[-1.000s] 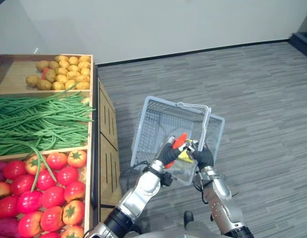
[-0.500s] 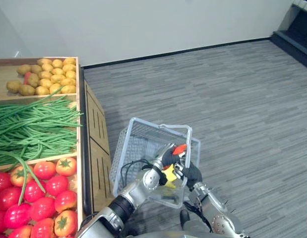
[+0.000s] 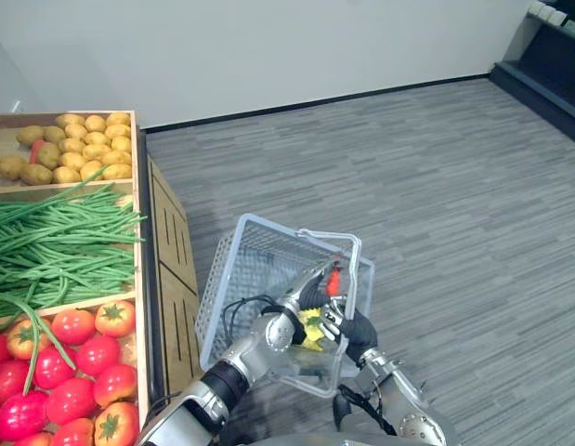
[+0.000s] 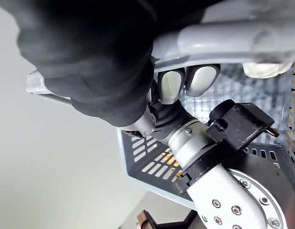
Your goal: Pick vegetable in the basket
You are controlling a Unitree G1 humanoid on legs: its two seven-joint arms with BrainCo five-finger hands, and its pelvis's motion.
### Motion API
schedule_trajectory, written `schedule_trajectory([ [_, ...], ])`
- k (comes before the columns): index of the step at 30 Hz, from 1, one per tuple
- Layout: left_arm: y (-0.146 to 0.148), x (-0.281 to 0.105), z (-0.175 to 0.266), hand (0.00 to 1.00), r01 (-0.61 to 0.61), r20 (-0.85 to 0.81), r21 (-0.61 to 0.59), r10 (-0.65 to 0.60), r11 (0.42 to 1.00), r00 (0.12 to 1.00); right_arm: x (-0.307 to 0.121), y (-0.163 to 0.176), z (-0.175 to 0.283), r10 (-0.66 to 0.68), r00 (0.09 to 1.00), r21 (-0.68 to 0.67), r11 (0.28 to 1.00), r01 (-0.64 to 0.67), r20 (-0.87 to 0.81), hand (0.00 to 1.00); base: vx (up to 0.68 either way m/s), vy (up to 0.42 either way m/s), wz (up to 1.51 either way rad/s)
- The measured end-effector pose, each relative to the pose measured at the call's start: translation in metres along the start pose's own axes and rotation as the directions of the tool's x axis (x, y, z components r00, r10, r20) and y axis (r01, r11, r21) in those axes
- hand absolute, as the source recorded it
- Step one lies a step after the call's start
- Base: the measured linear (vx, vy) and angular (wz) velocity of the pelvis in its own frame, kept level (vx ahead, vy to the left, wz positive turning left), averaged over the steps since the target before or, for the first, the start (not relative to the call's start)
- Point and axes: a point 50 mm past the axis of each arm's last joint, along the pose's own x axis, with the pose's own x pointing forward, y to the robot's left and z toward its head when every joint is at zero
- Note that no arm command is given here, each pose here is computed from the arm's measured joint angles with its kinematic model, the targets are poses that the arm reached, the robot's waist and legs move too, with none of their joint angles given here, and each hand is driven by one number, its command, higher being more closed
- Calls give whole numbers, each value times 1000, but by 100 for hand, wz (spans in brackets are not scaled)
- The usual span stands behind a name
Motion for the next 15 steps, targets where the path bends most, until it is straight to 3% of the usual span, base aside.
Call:
schedule_trajectory([
  [10,31,-16,38,0,-159,188,-116,178,981,966,-15,-28,13,-194,976,-87,975,203,101,100,-8,-17,11],
  [15,61,-25,32,0,-316,128,-273,360,909,924,-27,-56,23,-346,925,-165,914,371,159,100,-19,-25,7],
])
